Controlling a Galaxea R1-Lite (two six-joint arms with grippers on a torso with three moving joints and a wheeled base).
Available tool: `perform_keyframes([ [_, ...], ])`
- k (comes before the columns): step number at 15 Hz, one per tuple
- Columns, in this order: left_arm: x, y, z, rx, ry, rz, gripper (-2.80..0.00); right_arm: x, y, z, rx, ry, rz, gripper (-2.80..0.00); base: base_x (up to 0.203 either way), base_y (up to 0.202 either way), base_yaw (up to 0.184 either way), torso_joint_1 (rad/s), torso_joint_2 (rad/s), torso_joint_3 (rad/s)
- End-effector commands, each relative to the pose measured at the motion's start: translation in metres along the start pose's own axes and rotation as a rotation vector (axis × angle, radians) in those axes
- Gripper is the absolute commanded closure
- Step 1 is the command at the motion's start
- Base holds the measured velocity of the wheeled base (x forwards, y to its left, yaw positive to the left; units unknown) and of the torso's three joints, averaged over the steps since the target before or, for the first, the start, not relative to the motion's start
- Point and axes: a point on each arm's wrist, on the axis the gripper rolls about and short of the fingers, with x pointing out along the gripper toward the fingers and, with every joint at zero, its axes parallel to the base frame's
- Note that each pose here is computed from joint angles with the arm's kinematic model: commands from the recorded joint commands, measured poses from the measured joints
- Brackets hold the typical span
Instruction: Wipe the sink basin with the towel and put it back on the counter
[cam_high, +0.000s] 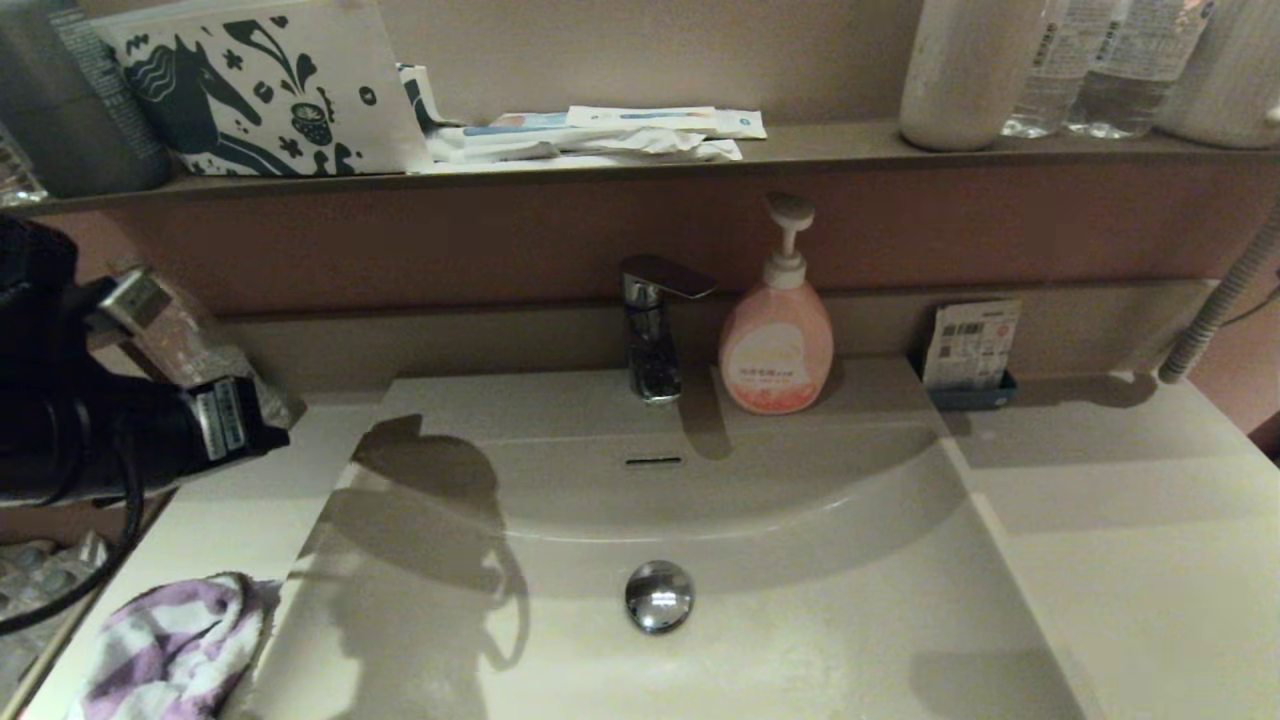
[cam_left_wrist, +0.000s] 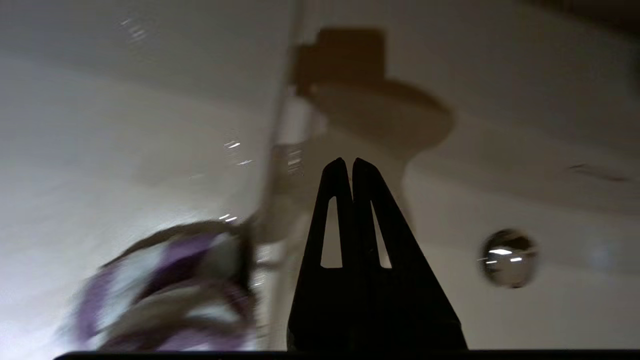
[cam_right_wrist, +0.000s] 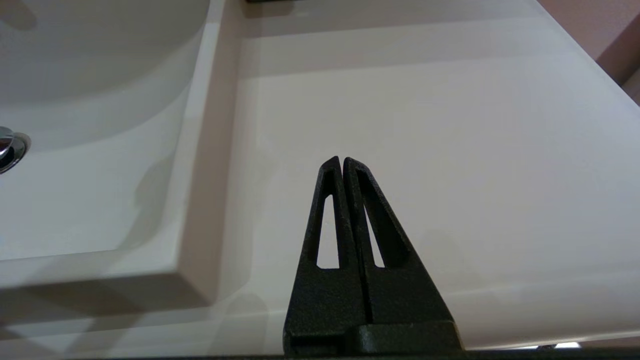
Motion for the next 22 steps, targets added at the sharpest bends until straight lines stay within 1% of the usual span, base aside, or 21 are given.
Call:
perform_keyframes([
  [1,-0.017,-0.012,-0.002,-0.008,-0.047,-0.069,0.0,0.0,0.0,0.0,0.0,0.0,0.0,0.0,0.0,0.0,0.0,0.0,0.0,0.0],
  [3,-0.045,-0.015,-0.005,-0.034,-0.114,-0.134,0.0,0.0,0.0,0.0,0.0,0.0,0.0,0.0,0.0,0.0,0.0,0.0,0.0,0.0],
  [5,-0.076,-0.015,-0.014,-0.036,-0.183,-0.201,0.0,0.0,0.0,0.0,0.0,0.0,0.0,0.0,0.0,0.0,0.0,0.0,0.0,0.0],
  [7,-0.106,-0.012,-0.029,-0.022,-0.237,-0.29,0.0,0.0,0.0,0.0,0.0,0.0,0.0,0.0,0.0,0.0,0.0,0.0,0.0,0.0],
  [8,-0.119,-0.008,-0.038,-0.019,-0.261,-0.324,0.0,0.0,0.0,0.0,0.0,0.0,0.0,0.0,0.0,0.0,0.0,0.0,0.0,0.0],
  [9,-0.128,-0.002,-0.046,-0.026,-0.287,-0.326,0.0,0.0,0.0,0.0,0.0,0.0,0.0,0.0,0.0,0.0,0.0,0.0,0.0,0.0],
  [12,-0.154,0.02,-0.067,-0.096,-0.424,-0.213,0.0,0.0,0.0,0.0,0.0,0.0,0.0,0.0,0.0,0.0,0.0,0.0,0.0,0.0],
  [13,-0.163,0.026,-0.077,-0.118,-0.471,-0.186,0.0,0.0,0.0,0.0,0.0,0.0,0.0,0.0,0.0,0.0,0.0,0.0,0.0,0.0],
  [15,-0.174,0.036,-0.099,-0.16,-0.552,-0.103,0.0,0.0,0.0,0.0,0.0,0.0,0.0,0.0,0.0,0.0,0.0,0.0,0.0,0.0],
  [17,-0.177,0.042,-0.12,-0.175,-0.592,-0.068,0.0,0.0,0.0,0.0,0.0,0.0,0.0,0.0,0.0,0.0,0.0,0.0,0.0,0.0],
  [19,-0.18,0.047,-0.137,-0.174,-0.619,-0.067,0.0,0.0,0.0,0.0,0.0,0.0,0.0,0.0,0.0,0.0,0.0,0.0,0.0,0.0],
  [22,-0.185,0.054,-0.163,-0.16,-0.624,-0.065,0.0,0.0,0.0,0.0,0.0,0.0,0.0,0.0,0.0,0.0,0.0,0.0,0.0,0.0],
])
